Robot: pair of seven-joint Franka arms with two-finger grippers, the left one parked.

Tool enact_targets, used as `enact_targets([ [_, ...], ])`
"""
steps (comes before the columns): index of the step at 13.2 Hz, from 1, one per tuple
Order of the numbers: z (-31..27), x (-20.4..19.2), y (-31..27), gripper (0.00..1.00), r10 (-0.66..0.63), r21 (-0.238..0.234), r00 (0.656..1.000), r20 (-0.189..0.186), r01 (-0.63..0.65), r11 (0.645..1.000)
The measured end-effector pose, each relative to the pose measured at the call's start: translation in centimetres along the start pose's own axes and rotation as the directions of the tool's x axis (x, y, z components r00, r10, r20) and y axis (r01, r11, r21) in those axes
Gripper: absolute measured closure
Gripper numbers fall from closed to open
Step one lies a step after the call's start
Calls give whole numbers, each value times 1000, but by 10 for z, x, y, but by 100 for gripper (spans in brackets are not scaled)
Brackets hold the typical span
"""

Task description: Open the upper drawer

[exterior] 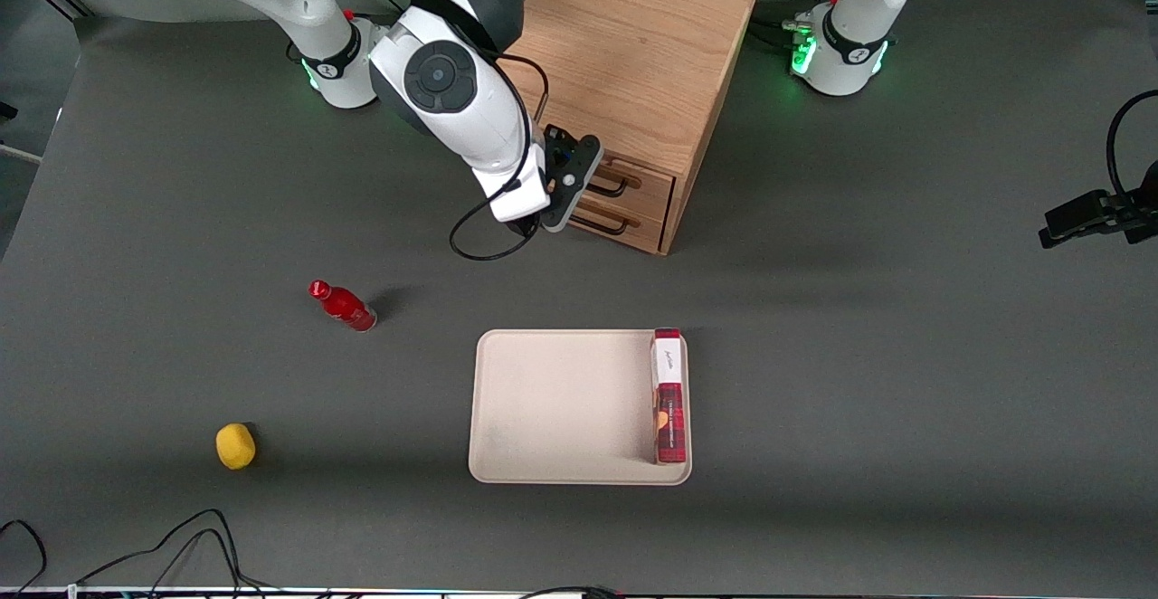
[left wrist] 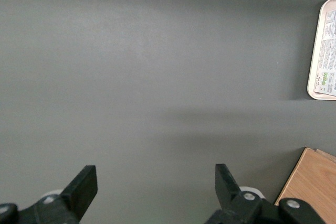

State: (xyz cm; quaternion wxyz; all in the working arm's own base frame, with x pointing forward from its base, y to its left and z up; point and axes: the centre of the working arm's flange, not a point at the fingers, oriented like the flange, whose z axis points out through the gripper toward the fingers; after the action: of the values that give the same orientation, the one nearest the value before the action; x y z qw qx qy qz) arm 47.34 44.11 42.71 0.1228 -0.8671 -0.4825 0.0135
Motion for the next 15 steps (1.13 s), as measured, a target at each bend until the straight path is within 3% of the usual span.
enact_targets([
  [6,8,-2,-2,0,-3,1,1000,5,3,1000],
  [15,23,0,0,0,-1,2,1000,-17,1,1000],
])
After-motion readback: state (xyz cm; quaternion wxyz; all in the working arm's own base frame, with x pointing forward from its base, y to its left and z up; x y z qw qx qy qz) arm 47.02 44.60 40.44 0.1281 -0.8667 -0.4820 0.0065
